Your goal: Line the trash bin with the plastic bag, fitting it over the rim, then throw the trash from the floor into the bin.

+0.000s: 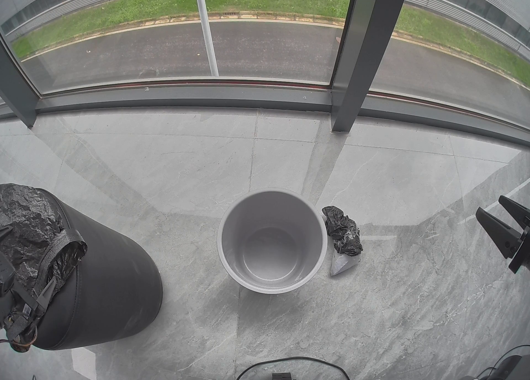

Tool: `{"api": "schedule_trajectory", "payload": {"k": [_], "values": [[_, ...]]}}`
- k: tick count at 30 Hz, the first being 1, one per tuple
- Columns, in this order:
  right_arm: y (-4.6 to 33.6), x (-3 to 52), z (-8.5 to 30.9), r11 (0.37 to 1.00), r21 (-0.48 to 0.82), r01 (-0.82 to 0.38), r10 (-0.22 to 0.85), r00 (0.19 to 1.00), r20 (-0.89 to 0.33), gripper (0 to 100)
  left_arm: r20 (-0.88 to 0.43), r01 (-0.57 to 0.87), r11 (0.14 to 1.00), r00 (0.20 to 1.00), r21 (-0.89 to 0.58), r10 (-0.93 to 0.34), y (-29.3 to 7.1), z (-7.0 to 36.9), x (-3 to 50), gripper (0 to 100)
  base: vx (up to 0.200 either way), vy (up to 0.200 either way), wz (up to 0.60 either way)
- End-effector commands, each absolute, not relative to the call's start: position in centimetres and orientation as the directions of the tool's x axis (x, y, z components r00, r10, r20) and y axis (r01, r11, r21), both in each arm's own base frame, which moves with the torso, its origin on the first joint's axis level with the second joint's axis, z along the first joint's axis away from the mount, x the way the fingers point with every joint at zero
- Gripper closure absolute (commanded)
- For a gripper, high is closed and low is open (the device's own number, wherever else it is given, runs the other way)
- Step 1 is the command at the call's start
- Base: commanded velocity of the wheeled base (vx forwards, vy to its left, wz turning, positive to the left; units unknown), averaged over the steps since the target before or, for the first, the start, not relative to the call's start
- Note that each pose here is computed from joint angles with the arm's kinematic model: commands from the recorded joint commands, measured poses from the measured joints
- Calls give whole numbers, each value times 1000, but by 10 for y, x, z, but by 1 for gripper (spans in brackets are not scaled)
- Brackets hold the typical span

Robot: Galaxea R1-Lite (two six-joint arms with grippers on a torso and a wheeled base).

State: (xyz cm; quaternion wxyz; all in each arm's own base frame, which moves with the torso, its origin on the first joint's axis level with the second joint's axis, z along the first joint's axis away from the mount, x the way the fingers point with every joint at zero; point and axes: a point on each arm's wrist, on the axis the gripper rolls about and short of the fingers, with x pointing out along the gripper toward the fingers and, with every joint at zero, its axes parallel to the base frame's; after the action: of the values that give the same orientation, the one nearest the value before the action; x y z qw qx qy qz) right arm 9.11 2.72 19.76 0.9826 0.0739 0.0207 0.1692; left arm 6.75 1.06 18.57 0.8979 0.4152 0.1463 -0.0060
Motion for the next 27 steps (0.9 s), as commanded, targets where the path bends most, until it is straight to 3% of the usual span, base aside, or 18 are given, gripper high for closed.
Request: {"api": "schedule_trajectory", "payload": {"k": [1,27], "values": [[27,92,196,932,151,-329,335,942,-21,0,-364,202,671,925,713,108,14,180,88,0,0,0,0],[27,92,193,932,152,-328,337,941,-38,0,-355,190,679,928,709,111,28,182,180,0,0,0,0]]}}
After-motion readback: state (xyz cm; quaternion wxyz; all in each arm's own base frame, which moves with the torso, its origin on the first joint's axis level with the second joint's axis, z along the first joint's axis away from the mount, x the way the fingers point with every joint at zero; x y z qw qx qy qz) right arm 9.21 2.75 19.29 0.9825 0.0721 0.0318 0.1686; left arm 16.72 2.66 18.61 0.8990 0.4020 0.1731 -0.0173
